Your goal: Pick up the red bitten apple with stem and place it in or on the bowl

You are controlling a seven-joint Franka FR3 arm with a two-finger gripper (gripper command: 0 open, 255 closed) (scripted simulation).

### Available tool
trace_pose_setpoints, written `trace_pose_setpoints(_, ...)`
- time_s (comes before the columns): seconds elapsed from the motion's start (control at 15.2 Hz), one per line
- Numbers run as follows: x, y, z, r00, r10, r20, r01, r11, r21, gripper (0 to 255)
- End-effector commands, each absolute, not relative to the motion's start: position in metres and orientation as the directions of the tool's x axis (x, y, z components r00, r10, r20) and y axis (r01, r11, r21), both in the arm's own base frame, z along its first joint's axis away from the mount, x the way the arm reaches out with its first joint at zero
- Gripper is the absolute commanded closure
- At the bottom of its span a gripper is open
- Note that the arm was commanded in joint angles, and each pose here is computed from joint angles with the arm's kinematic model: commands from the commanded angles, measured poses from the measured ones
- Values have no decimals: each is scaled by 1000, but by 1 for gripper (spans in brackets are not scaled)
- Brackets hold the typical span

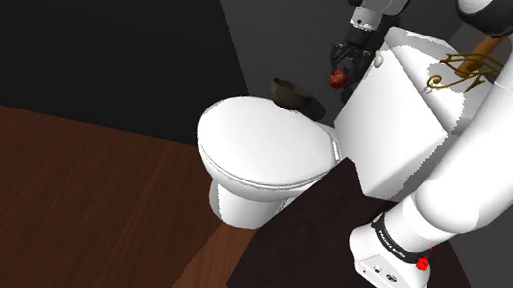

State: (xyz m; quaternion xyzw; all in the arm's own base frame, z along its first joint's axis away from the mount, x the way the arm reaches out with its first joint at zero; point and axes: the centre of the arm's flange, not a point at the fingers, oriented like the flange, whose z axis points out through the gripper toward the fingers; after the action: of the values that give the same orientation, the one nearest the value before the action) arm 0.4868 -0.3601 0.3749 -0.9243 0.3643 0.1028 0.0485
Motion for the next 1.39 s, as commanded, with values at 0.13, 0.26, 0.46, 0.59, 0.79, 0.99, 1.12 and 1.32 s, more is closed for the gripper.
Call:
trace_pose_setpoints(0.13,497,-353,388,713,-663,-226,-683,-730,-15,255)
trace_pose_setpoints(0.26,519,-339,390,713,-663,-226,-683,-730,-15,255)
trace_pose_setpoints(0.46,552,-317,392,713,-663,-226,-683,-730,-15,255)
trace_pose_setpoints(0.59,575,-303,393,713,-663,-226,-683,-730,-15,255)
trace_pose_setpoints(0.79,608,-282,395,713,-663,-226,-683,-730,-15,255)
trace_pose_setpoints(0.99,624,-272,386,713,-663,-226,-683,-730,-15,255)
trace_pose_setpoints(1.12,624,-272,375,713,-663,-226,-683,-730,-15,255)
trace_pose_setpoints(1.32,624,-272,359,713,-663,-226,-683,-730,-15,255)
